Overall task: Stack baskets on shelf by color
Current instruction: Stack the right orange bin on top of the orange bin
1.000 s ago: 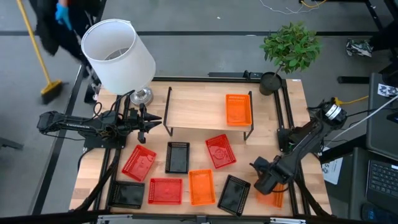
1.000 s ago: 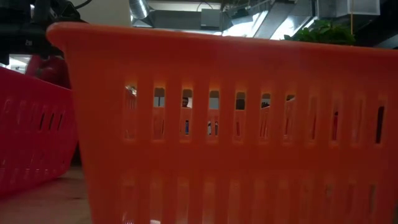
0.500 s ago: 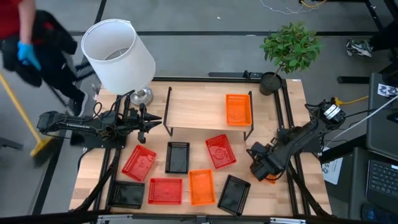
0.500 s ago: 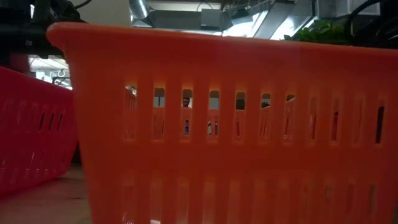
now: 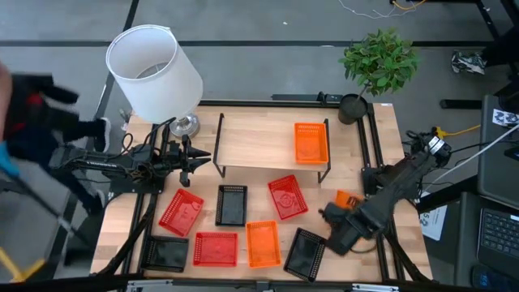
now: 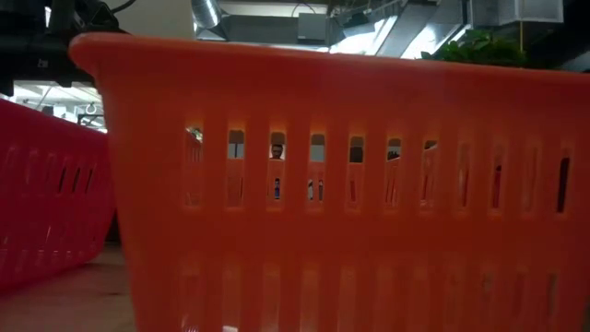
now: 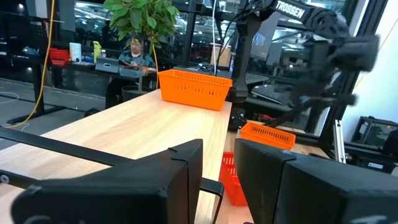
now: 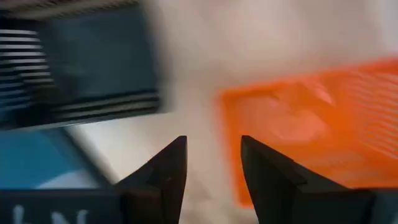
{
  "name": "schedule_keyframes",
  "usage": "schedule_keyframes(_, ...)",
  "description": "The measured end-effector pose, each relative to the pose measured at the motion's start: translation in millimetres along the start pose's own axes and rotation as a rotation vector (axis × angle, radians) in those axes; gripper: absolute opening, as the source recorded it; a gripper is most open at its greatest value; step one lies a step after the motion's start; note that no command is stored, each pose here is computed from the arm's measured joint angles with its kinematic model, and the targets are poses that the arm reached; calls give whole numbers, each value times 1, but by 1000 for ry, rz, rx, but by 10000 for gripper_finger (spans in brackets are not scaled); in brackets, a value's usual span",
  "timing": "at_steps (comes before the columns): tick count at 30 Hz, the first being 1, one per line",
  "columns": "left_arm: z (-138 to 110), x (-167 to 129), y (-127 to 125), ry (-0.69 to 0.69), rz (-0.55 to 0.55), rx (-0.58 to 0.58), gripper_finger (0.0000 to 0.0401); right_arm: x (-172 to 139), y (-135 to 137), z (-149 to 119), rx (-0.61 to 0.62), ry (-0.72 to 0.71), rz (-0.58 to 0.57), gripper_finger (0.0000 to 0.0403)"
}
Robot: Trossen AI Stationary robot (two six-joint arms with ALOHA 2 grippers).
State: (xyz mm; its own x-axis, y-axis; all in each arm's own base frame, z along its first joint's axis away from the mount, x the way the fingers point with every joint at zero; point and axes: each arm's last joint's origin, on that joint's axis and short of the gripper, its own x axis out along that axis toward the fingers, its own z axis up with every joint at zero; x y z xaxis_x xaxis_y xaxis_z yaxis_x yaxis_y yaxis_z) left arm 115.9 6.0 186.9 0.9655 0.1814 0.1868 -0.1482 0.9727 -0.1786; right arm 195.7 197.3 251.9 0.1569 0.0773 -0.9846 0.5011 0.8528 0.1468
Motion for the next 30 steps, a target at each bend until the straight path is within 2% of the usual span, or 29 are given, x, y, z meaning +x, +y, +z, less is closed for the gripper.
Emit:
schedule_keyframes(3,0,0,0,0,0,0,85,3,11,-11,-19,-40,63,151)
schedule_keyframes(10,0,0,0,0,0,0,85,34,14,-30,-33,41,-125,151)
schedule_keyframes(18,0,0,0,0,0,-1,85,61,16,-33,-43,73,-266,151)
schedule_keyframes(30,0,0,0,0,0,0,85,89,18,-35,-45,108,-369,150)
